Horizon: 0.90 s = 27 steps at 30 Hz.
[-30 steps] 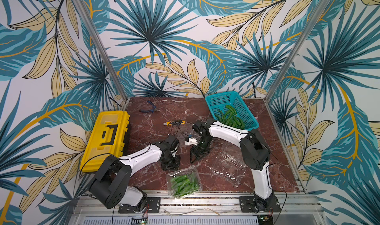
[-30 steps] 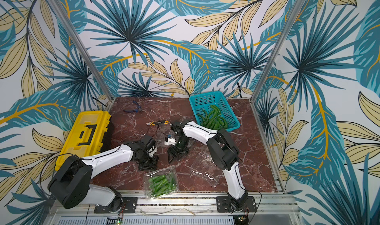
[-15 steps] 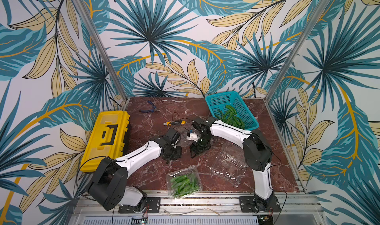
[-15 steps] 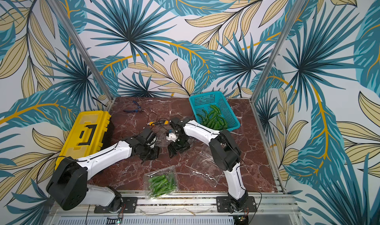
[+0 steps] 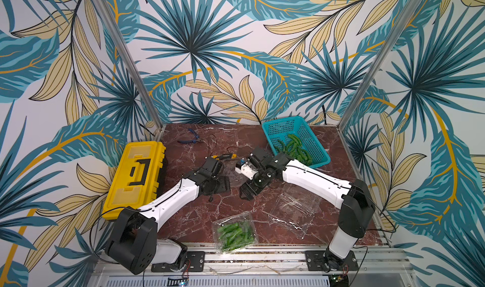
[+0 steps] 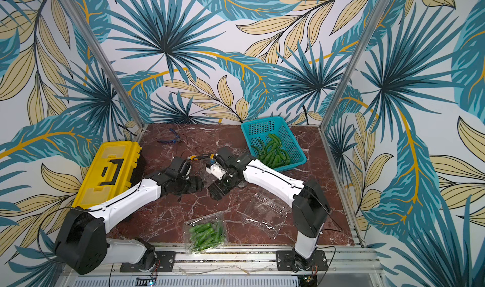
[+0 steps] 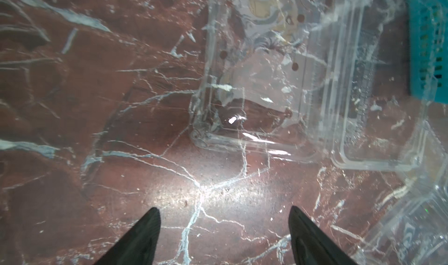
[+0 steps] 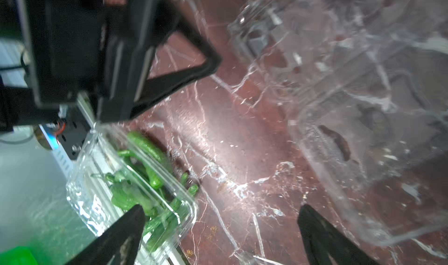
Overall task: Take small green peppers out of containers
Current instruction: Move the packing box to the center of the board.
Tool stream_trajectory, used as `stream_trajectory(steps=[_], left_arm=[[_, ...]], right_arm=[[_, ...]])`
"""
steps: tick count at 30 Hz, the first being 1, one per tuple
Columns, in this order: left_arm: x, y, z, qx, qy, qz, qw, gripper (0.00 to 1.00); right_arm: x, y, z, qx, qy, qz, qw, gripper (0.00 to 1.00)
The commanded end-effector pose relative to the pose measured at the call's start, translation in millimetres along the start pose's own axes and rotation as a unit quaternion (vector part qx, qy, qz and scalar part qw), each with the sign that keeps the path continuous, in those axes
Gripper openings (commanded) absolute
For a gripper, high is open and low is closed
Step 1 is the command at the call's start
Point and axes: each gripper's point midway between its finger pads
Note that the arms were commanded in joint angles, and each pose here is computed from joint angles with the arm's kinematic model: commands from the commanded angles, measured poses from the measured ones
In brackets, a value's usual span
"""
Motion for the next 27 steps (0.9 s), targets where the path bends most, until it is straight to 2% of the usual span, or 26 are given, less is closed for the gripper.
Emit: stream_trajectory(steps=[1, 6, 15, 23, 26, 27], left_arm=[[5.1, 23.4, 3.3, 0.025, 0.017, -0.037, 0.999, 0.85], [1.8, 29.6, 3.6, 0.026, 0.022, -0.036, 0.999, 0.85], [-1.3, 25.6, 2.9, 0.025, 0.019, -0.026, 0.999, 0.85], [-1.4, 17.9, 7.8, 0.024, 0.024, -0.017, 0.999, 0.85], [-1.8, 17.0, 9.3, 0.023, 0.028, -0.018, 0.999, 0.85], [-2.5, 16.8, 9.9, 0.022, 0.029, -0.017, 0.999, 0.85]], right_arm=[[-24.1, -48.1, 3.7, 0.087, -0.042, 0.103, 0.990, 1.00], [-46.6, -75.1, 3.9, 0.112, -0.058, 0.190, 0.974, 1.00], [-63.8, -89.1, 7.2, 0.117, -0.034, 0.231, 0.965, 0.96], [-71.7, -90.0, 12.5, 0.119, -0.005, 0.246, 0.962, 0.78], [-73.1, -89.6, 13.6, 0.110, 0.012, 0.246, 0.963, 0.59], [-73.6, -89.6, 13.9, 0.106, 0.015, 0.246, 0.963, 0.49]])
Point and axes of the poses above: each gripper's point midway between its finger pads, its own x axis back along the fingers, its own z axis along the line the jaws close on, y = z × x, and after that the axes turned 4 degrees about -x, right-handed
